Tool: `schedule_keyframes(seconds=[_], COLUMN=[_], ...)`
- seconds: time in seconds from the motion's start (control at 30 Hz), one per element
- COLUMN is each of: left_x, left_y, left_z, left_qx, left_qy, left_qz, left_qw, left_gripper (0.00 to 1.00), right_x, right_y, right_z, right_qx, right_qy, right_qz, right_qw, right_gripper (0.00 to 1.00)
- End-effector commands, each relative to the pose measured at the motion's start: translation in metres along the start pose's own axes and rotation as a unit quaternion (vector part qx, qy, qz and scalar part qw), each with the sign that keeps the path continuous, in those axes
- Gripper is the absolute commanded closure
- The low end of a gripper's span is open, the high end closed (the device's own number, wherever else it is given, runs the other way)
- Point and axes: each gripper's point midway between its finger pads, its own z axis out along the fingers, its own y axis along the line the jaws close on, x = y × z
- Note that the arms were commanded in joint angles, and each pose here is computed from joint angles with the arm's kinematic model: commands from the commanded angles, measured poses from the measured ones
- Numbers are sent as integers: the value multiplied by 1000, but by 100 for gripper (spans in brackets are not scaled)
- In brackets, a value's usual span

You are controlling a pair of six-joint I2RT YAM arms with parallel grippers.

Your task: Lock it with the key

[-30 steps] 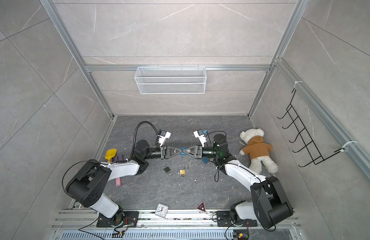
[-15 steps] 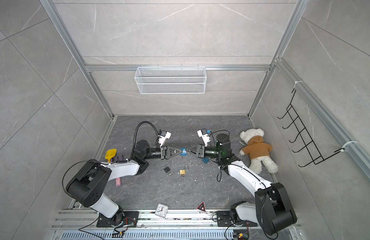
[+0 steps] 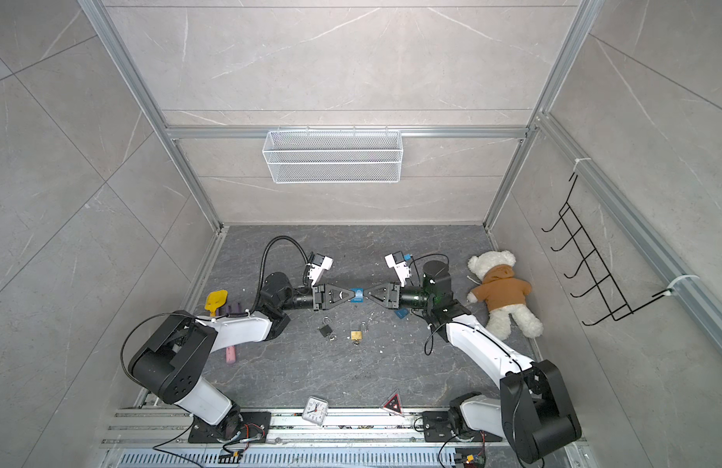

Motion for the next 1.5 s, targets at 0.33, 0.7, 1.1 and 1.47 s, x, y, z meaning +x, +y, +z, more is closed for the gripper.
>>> schedule_keyframes(seconds=[0.33,0.7,1.1,1.47], left_x=[-15,-20,-23,-17], left_y=[-20,-17,-15,7], left_z=[-2,-7,-15,-8], left_qx=[31,41,43,8], left_qy=[-19,-31,-35,-16], left_qz=[50,40,30,7], left_qw=[998,998,998,1000], left_gripper=[100,100,100,100], right_x=[0,-1,-9,-15], right_y=[12,9,3,-40], right_z=[-6,-9,-23,-44], right_qx=[-12,-19,-34,58], right_qy=[-2,-9,-44,-84], right_qz=[-16,-25,-38,22], right_qw=[1000,999,998,995], right_gripper=[91,100,100,100])
